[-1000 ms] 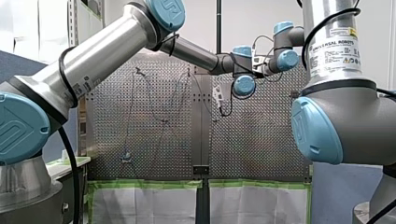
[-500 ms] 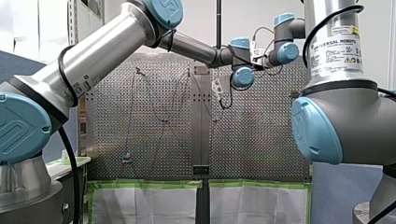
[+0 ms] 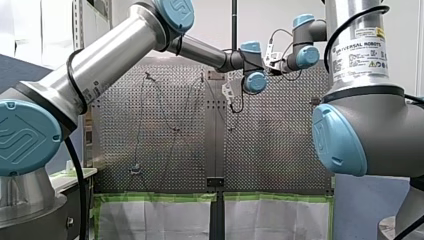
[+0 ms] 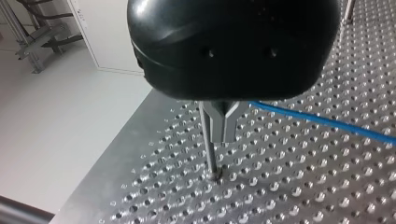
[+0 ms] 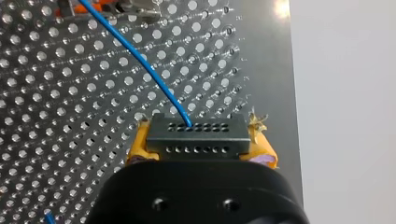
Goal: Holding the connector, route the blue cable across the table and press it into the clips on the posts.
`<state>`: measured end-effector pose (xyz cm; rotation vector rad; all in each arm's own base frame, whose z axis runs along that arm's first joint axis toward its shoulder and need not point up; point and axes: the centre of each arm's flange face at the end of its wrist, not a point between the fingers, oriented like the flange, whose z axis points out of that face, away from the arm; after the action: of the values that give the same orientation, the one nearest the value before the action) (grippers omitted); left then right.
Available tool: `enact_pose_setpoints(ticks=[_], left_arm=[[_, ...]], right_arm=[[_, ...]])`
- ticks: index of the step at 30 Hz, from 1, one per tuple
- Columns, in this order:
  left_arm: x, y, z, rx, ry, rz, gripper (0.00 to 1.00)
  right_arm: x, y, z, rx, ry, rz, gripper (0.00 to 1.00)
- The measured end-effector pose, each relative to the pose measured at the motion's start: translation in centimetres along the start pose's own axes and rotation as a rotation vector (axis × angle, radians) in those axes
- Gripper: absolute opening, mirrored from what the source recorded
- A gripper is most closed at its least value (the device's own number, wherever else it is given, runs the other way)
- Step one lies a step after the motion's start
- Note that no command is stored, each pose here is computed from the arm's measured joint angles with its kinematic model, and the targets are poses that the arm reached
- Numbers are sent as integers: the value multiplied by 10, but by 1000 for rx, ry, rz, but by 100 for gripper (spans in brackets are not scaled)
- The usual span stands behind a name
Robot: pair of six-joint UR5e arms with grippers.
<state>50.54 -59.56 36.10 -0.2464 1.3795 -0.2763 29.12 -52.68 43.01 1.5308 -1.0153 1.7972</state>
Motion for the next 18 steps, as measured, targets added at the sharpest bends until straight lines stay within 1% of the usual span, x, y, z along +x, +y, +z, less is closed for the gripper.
enact_pose_setpoints(ticks=[5,10,14,18], left_arm=[[0,4,11,23,-11,8,2],[5,9,21,46,-11,17,2],[17,19,33,44,-12,26,2],[25,26,41,41,-12,33,2]], right_arm=[[-2,3,2,4,2,-1,0],[-5,7,4,6,3,-1,0],[-5,10,5,9,7,-1,0],[-4,14,7,16,15,3,0]])
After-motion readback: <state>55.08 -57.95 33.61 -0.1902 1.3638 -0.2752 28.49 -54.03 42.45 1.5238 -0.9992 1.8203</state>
